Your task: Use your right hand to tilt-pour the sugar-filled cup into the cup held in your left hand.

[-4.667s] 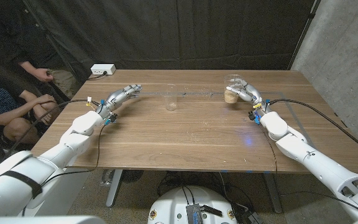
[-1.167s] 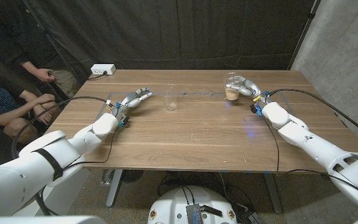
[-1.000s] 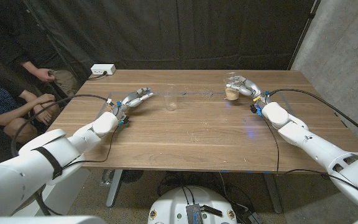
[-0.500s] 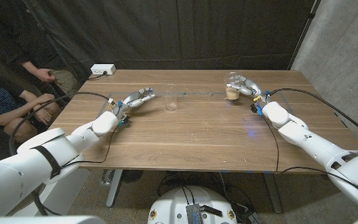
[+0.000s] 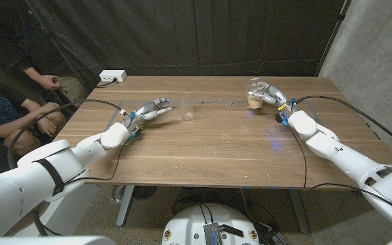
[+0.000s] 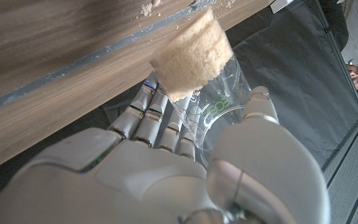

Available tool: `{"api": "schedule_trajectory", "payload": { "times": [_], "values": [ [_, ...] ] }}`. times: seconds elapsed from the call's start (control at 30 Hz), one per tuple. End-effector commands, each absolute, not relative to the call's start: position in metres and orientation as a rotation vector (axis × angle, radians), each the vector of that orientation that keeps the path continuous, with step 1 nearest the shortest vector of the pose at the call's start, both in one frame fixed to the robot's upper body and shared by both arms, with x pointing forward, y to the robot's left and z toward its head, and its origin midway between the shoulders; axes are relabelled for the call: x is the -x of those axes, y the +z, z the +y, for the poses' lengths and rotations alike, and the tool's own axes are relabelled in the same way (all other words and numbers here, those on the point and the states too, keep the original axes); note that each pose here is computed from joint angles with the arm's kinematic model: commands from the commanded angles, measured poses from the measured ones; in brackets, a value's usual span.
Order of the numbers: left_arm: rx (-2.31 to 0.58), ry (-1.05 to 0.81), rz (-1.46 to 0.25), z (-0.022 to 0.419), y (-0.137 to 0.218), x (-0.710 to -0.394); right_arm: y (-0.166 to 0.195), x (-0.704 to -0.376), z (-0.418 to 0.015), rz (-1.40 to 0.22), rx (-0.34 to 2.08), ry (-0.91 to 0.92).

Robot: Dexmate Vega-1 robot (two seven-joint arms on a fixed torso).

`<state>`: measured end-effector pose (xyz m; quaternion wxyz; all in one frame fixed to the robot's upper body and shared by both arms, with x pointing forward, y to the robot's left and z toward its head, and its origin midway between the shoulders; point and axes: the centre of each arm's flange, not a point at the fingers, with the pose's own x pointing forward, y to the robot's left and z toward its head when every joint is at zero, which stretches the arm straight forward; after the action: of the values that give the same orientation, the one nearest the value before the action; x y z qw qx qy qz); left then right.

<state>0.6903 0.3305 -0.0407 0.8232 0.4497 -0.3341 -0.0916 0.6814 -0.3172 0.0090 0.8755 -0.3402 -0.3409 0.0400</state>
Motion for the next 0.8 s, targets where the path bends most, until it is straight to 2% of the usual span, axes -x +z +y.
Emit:
{"api": "schedule_trajectory", "payload": {
  "times": [0.03,0.8],
  "values": [
    [-0.992,-0.239,-0.753,0.32,-0.036,-0.686,0.009,-0.674,-0.319,-0.715,0.716,0.07],
    [-0.964,-0.262,-0.74,0.308,-0.028,-0.692,0.008,-0.666,-0.321,-0.726,0.707,0.062]
  ]
}}
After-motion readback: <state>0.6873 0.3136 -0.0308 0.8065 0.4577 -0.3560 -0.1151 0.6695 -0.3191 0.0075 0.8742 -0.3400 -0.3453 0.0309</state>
